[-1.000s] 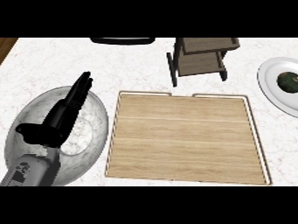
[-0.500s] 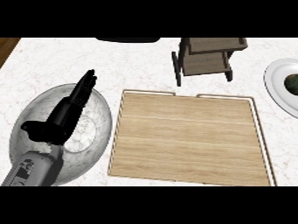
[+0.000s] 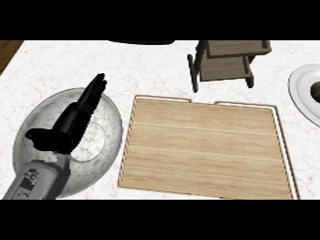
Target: Pick the croissant from the tray and place it in the tiered basket
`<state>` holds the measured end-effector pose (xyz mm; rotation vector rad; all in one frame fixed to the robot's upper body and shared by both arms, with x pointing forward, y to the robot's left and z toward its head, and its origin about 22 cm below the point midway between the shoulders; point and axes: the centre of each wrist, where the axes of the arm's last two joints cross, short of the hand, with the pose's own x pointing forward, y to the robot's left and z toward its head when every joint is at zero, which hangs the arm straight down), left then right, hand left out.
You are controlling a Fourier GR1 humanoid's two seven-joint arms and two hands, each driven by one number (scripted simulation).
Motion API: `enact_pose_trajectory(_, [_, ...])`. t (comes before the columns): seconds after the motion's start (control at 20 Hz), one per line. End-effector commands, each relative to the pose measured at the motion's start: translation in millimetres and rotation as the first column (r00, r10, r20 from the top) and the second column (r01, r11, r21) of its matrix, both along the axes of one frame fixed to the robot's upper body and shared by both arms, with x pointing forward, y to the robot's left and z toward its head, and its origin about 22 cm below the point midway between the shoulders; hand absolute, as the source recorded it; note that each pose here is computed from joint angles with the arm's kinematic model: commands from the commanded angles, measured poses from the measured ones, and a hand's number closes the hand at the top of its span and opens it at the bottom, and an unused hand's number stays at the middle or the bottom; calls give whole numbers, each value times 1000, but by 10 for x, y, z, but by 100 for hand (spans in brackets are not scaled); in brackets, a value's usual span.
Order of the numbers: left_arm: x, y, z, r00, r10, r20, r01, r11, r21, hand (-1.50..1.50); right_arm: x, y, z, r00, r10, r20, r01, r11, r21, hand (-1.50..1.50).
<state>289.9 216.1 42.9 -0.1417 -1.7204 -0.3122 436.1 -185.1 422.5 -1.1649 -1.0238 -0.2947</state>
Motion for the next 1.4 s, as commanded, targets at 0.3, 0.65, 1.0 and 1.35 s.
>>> enact_pose_trajectory(0.3, [-93,46,-360,987,40,-156,-35,999,32,0,-35,26,48,962,-195,189,106,910,402,-150])
enact_pose_trajectory(0.65, [-178,110,-401,983,72,-169,-67,997,36,0,-95,-141,99,860,-421,289,385,906,177,-150])
enact_pose_trajectory(1.0, [-273,253,-449,978,95,-183,-91,995,30,0,-473,-77,501,681,-548,485,573,812,112,-150])
enact_pose_trajectory(1.35, [-368,287,-552,970,134,-205,-131,991,28,0,-1041,281,711,620,-553,557,586,798,140,-150])
